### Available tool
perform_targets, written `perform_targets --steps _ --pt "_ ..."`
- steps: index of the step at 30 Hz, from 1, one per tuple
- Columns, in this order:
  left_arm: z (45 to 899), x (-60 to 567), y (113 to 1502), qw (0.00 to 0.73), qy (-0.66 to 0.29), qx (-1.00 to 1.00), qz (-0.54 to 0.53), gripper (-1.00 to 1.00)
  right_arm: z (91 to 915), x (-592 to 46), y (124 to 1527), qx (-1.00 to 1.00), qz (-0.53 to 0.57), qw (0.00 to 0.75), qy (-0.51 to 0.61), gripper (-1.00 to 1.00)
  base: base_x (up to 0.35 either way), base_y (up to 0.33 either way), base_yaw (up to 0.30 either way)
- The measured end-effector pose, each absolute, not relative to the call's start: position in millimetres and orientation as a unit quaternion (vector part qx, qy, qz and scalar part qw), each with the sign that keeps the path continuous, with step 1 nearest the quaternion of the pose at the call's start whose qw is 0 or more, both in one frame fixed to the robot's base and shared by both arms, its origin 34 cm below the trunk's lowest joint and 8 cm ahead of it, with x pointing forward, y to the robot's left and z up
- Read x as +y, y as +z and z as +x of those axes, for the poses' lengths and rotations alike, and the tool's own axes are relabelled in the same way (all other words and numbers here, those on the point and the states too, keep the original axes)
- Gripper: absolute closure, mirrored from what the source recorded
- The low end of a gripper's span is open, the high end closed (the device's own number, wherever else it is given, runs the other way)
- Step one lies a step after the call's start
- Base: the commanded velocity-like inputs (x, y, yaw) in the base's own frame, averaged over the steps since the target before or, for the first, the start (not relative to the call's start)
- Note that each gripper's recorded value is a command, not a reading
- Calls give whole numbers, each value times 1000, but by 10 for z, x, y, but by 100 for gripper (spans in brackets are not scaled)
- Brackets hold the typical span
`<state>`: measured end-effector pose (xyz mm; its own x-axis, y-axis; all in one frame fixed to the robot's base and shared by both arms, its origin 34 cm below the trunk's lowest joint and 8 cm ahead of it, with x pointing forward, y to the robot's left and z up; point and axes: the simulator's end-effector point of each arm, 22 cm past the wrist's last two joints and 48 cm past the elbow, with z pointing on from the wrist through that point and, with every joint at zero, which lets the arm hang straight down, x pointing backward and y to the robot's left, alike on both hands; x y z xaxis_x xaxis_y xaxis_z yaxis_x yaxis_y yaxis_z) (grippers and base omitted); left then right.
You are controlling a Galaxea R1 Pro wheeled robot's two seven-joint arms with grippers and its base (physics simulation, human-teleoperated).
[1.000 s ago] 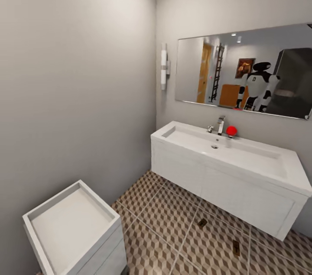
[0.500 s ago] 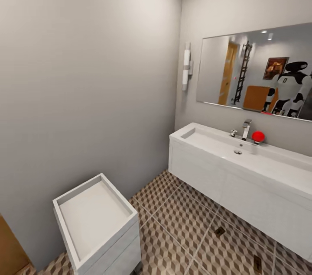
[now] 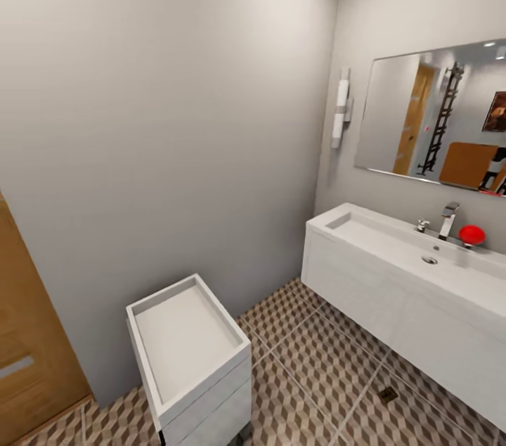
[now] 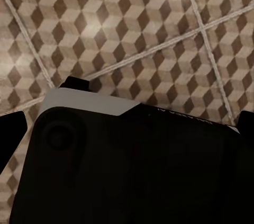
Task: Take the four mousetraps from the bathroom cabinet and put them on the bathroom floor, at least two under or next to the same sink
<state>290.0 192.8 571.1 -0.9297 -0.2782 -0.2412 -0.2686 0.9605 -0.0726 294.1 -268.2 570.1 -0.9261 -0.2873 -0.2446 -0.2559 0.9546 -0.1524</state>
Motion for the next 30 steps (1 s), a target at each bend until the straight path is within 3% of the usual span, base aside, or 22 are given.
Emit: perform_targets --steps 22,30 --pt "2882 1910 5708 121 -20 983 -139 -100 2930 -2683 5697 980 -138 131 -56 -100 0 0 299" --pt "2886 1913 5709 122 -20 982 -139 -100 2923 -2679 5696 980 -138 130 -56 -100 0 0 127"
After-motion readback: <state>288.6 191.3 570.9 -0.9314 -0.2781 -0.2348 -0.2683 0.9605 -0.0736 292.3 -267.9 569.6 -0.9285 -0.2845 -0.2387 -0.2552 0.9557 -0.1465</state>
